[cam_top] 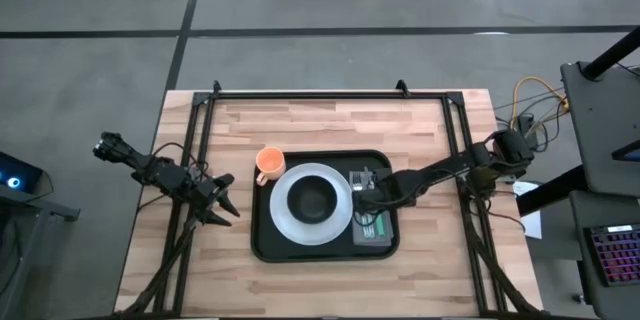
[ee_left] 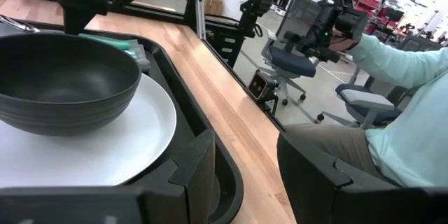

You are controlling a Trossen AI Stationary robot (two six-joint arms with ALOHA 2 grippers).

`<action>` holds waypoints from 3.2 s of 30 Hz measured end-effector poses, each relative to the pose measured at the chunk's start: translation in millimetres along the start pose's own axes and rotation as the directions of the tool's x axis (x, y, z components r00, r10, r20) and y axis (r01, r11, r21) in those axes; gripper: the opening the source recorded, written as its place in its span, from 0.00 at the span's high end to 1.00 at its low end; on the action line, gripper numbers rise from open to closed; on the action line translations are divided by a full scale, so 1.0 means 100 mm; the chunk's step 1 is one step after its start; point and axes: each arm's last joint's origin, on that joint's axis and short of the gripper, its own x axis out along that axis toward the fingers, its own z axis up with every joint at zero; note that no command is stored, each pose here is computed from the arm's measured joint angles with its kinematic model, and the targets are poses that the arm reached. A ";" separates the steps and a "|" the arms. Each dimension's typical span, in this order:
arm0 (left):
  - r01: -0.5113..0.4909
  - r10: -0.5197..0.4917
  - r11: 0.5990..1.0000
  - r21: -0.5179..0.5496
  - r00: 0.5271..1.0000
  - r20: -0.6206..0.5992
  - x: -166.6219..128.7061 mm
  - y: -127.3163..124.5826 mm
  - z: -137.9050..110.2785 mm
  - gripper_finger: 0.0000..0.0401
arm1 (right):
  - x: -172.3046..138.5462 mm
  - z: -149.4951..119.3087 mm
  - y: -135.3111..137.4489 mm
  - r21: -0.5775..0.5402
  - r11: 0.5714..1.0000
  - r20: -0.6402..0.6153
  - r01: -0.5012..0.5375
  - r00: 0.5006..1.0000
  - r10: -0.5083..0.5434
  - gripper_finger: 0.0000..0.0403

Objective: Set up tray
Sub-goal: Put the light blue spoon on the right of the knife on top of the gray table napkin, then return to Home Position

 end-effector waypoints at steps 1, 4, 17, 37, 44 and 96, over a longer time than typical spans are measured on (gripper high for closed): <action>0.000 0.000 1.000 0.000 1.000 0.000 0.00 0.00 0.00 0.66 | 0.01 0.01 0.00 0.002 1.000 0.001 0.001 1.000 -0.001 0.94; 0.000 0.000 1.000 0.000 1.000 0.000 0.00 0.00 0.00 0.66 | 0.08 0.01 -0.03 0.000 1.000 0.004 0.022 1.000 -0.022 0.94; 0.001 -0.001 1.000 0.016 1.000 -0.001 0.00 0.00 0.00 0.66 | 0.17 0.01 -0.03 -0.019 0.999 0.033 0.043 0.999 -0.042 0.78; -0.187 0.182 0.978 0.088 0.981 0.062 -0.01 0.05 0.02 0.66 | -0.08 0.05 0.08 -0.186 0.982 0.057 0.001 0.998 0.010 0.71; -0.349 0.340 0.932 0.097 0.935 0.102 -0.02 0.10 0.03 0.66 | -0.32 0.09 0.05 -0.391 0.908 0.259 0.154 0.965 -0.052 0.67; -0.550 0.523 0.825 0.127 0.829 0.198 -0.07 0.39 0.12 0.66 | -0.74 -0.15 -1.36 -0.987 0.084 0.016 -0.134 0.439 0.898 0.70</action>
